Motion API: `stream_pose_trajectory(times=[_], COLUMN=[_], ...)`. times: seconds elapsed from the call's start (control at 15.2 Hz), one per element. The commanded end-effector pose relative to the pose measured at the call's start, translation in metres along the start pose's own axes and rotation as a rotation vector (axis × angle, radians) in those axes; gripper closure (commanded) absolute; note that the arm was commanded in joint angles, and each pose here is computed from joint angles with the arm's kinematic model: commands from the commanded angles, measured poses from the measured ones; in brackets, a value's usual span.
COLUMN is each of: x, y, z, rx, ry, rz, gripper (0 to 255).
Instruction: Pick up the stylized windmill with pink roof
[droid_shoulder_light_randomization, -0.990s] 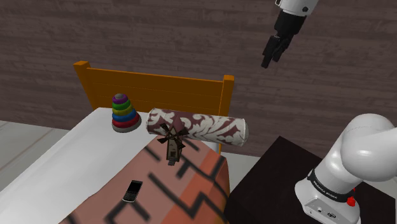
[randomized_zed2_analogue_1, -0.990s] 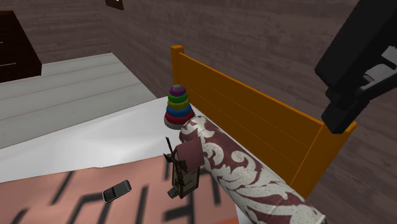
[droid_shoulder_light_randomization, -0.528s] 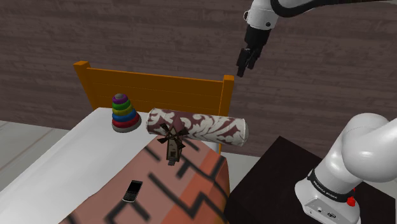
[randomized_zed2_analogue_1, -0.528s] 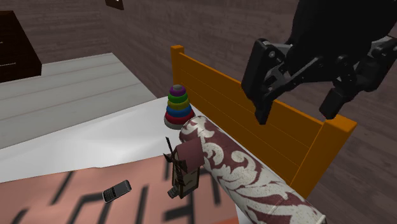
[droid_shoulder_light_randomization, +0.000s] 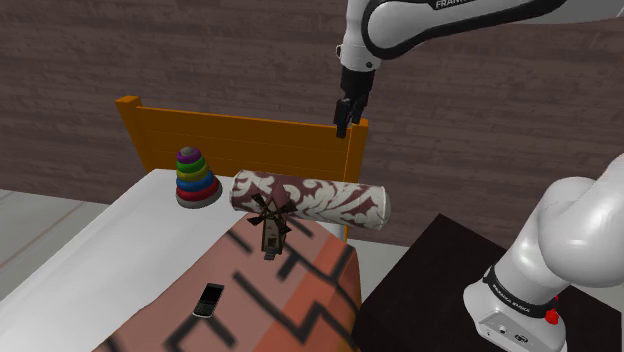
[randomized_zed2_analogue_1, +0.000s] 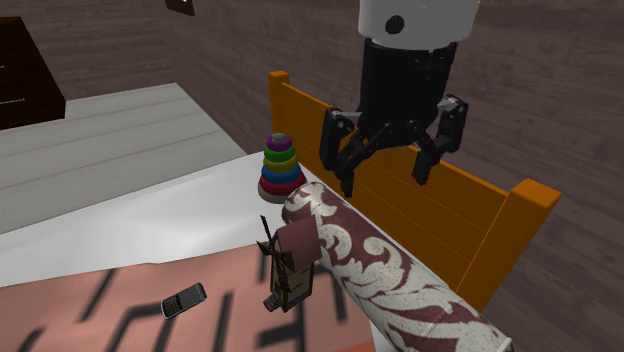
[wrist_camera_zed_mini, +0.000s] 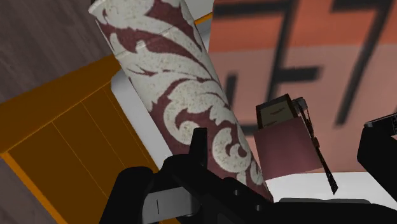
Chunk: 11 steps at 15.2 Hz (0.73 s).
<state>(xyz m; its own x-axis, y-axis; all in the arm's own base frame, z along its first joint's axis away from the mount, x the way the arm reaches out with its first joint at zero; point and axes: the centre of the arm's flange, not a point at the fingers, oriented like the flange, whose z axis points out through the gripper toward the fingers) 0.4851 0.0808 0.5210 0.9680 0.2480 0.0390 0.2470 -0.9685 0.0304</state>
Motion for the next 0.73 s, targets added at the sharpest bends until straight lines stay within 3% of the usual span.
stream_pose_trajectory(times=[0.0,0.66], x=[0.023,0.121], y=[-0.008,-0.064], z=[0.016,0.098], rx=[0.001,0.001], ry=[-0.013,-0.079], rz=[-0.031,-0.184], gripper=[0,0])
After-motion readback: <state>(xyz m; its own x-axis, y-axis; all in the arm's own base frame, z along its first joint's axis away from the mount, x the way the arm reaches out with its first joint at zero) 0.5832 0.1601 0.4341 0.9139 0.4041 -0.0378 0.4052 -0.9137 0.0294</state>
